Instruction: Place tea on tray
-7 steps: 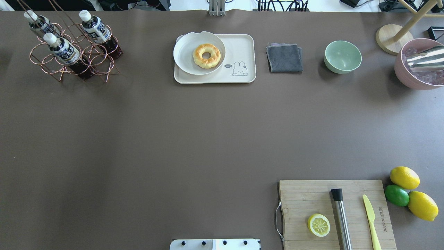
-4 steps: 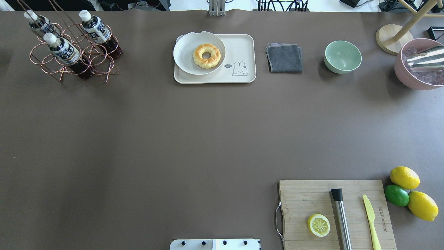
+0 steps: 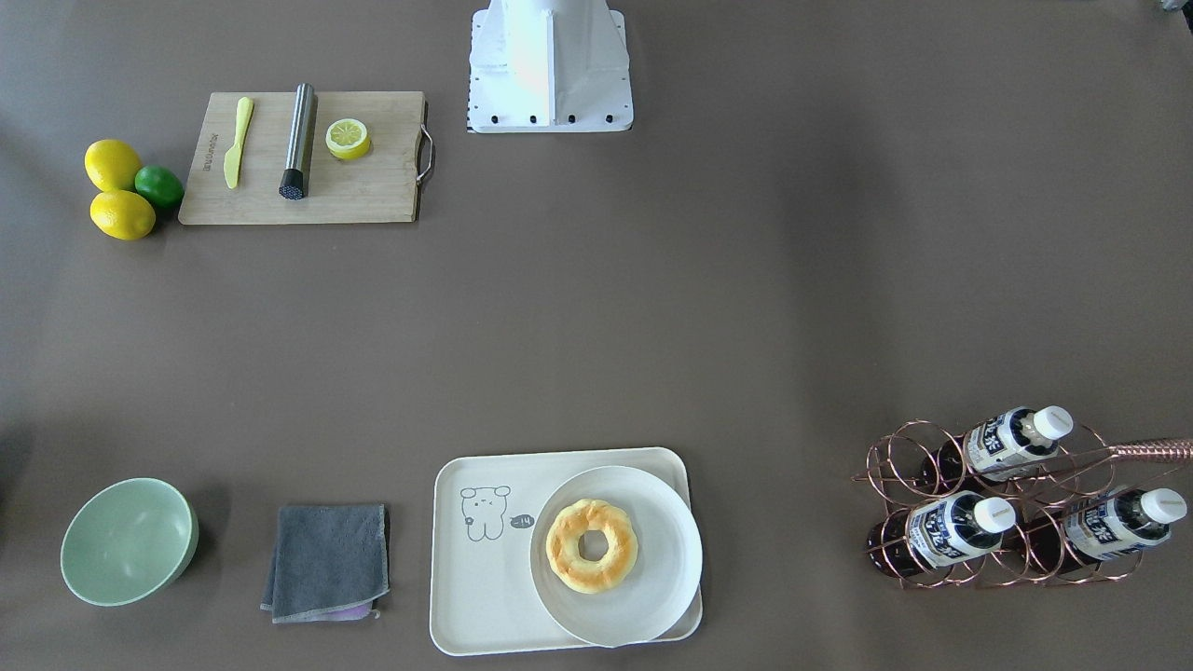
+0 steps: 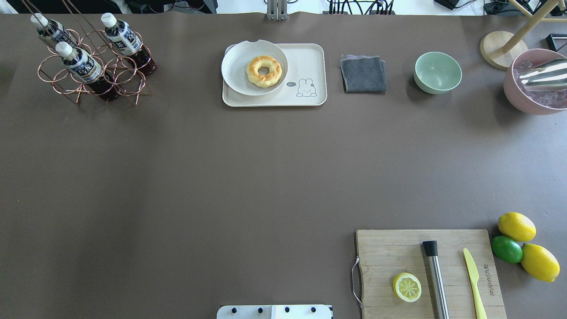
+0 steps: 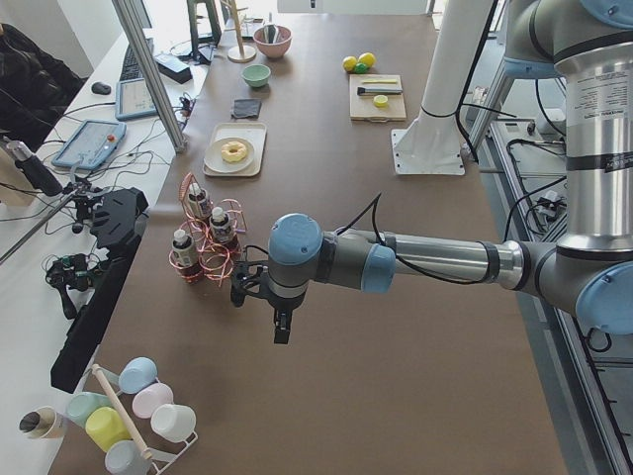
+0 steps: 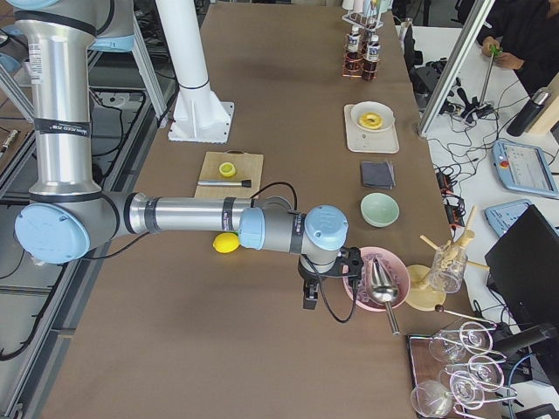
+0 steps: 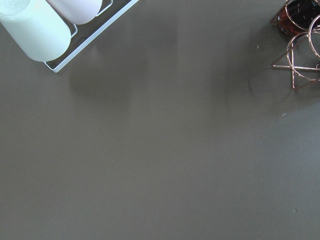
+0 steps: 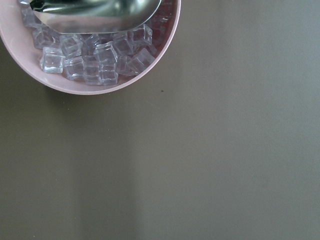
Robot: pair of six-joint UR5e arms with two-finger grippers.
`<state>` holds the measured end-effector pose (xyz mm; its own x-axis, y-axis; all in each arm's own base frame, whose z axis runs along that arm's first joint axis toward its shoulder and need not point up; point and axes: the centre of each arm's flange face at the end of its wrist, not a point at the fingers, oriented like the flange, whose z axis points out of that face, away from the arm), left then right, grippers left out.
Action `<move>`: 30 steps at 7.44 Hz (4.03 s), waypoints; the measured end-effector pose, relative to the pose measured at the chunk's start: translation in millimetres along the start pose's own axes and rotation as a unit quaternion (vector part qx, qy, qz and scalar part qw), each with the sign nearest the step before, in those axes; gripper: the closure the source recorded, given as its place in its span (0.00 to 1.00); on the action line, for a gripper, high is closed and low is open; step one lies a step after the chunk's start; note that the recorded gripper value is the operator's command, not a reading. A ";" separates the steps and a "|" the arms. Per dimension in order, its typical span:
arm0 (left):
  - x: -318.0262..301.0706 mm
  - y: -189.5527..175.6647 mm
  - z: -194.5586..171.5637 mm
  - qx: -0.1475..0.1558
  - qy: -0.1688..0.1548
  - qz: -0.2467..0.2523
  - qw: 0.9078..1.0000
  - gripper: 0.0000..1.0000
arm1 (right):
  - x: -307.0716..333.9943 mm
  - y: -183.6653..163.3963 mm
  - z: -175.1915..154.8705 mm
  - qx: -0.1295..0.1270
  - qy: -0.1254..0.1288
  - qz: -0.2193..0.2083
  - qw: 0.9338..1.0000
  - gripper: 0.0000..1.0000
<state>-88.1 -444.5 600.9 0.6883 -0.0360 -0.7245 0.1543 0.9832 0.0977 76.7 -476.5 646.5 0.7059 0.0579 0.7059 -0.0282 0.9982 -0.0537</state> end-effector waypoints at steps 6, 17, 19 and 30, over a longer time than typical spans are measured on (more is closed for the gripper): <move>-1.4 0.3 1.3 -0.002 0.000 -0.002 1.000 0.03 | -2.1 -1.7 -1.9 0.002 0.000 -0.003 1.000 0.00; -3.6 4.3 2.9 -0.003 -0.001 -0.003 1.000 0.03 | -4.2 -5.2 -3.2 0.003 0.000 -0.004 1.000 0.00; -3.4 4.4 2.8 -0.003 0.000 -0.002 1.000 0.03 | -3.9 -4.8 -2.8 0.003 0.000 -0.004 1.000 0.00; 124.2 -46.6 13.2 0.002 0.025 0.126 0.992 0.03 | -5.4 -5.8 -4.7 0.005 0.000 -0.002 1.000 0.00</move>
<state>-0.4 -497.1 515.4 0.6696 0.2195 -0.7096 -0.0155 0.9593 0.2821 76.4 -482.7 639.7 0.7060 0.0546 0.7061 -0.0323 0.9985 -0.0449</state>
